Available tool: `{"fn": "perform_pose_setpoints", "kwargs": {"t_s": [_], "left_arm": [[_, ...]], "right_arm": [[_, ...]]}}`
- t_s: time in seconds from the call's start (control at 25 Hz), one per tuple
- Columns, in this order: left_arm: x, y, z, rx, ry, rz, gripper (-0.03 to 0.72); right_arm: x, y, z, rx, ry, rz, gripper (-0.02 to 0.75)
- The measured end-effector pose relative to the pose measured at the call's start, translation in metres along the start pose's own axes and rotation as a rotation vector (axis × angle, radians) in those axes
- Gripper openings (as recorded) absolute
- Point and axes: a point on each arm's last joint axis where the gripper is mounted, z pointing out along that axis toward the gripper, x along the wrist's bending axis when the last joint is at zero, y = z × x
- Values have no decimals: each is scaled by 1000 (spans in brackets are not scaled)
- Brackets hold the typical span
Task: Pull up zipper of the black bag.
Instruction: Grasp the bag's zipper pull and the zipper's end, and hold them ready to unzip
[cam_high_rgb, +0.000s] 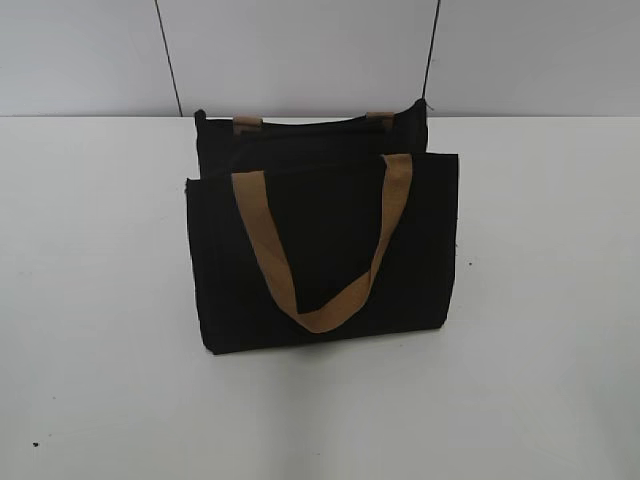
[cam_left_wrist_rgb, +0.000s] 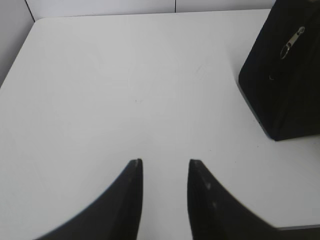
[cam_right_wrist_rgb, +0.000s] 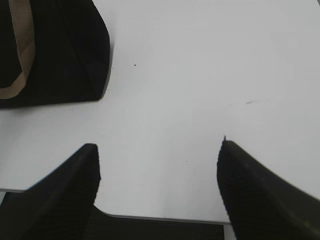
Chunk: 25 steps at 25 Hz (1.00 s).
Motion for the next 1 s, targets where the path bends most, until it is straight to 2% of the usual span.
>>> {"fn": "perform_pose_setpoints", "kwargs": {"t_s": [1.0], "left_arm": [[0, 0, 0, 0, 0, 0, 241]], "right_arm": [[0, 0, 0, 0, 0, 0, 559]]}}
